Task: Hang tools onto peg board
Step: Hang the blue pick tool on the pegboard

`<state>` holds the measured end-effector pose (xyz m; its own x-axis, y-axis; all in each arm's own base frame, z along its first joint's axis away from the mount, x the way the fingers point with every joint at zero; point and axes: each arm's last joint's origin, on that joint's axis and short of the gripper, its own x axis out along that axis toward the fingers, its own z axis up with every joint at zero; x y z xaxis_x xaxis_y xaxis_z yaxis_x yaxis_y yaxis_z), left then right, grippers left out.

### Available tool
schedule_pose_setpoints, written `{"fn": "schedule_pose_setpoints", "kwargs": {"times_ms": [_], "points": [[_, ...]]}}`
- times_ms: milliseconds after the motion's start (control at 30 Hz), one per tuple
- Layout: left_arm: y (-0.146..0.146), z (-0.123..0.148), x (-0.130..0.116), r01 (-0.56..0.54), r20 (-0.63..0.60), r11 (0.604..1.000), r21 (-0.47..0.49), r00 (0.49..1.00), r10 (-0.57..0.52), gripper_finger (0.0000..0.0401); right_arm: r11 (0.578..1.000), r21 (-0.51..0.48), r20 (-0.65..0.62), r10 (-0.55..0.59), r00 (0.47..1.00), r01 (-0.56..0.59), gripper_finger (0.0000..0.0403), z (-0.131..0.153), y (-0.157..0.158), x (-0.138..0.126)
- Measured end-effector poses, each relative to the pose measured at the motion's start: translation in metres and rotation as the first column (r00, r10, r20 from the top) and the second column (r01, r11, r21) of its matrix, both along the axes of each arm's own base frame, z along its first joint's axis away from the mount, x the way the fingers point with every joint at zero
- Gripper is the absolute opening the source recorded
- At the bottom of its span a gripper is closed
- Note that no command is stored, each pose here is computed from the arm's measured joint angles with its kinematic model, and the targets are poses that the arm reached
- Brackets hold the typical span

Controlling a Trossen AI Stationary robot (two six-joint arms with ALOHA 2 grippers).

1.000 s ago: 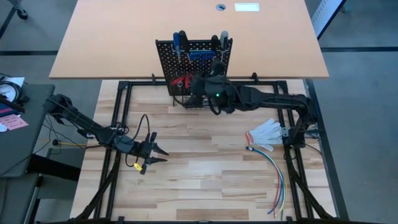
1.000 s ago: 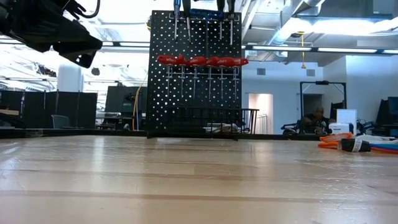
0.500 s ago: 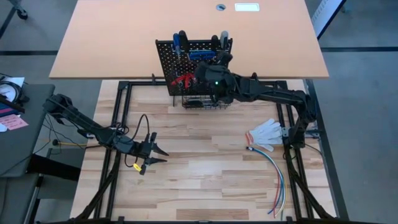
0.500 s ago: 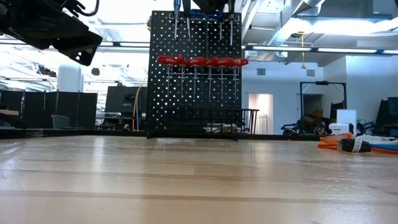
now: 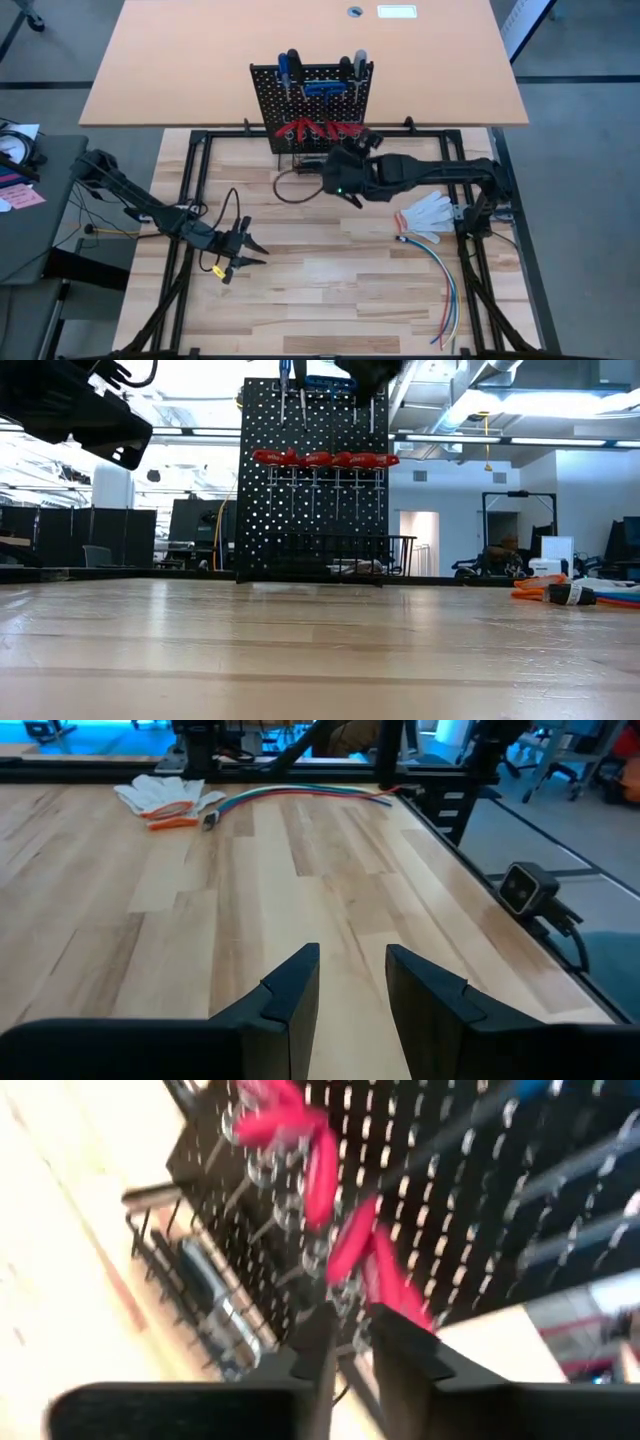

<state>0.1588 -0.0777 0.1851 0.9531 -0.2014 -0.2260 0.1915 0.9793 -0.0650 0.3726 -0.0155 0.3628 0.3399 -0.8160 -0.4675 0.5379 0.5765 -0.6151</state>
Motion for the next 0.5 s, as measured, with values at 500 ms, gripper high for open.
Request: {"fn": "schedule_pose_setpoints", "kwargs": {"times_ms": [500], "points": [[-0.004,0.001,-0.003,-0.051,0.020,0.999,0.011,0.999,0.050,0.0111,0.969,-0.150,0.305,-0.145,0.941,0.198,0.0223,-0.090,-0.019,0.021]]}}
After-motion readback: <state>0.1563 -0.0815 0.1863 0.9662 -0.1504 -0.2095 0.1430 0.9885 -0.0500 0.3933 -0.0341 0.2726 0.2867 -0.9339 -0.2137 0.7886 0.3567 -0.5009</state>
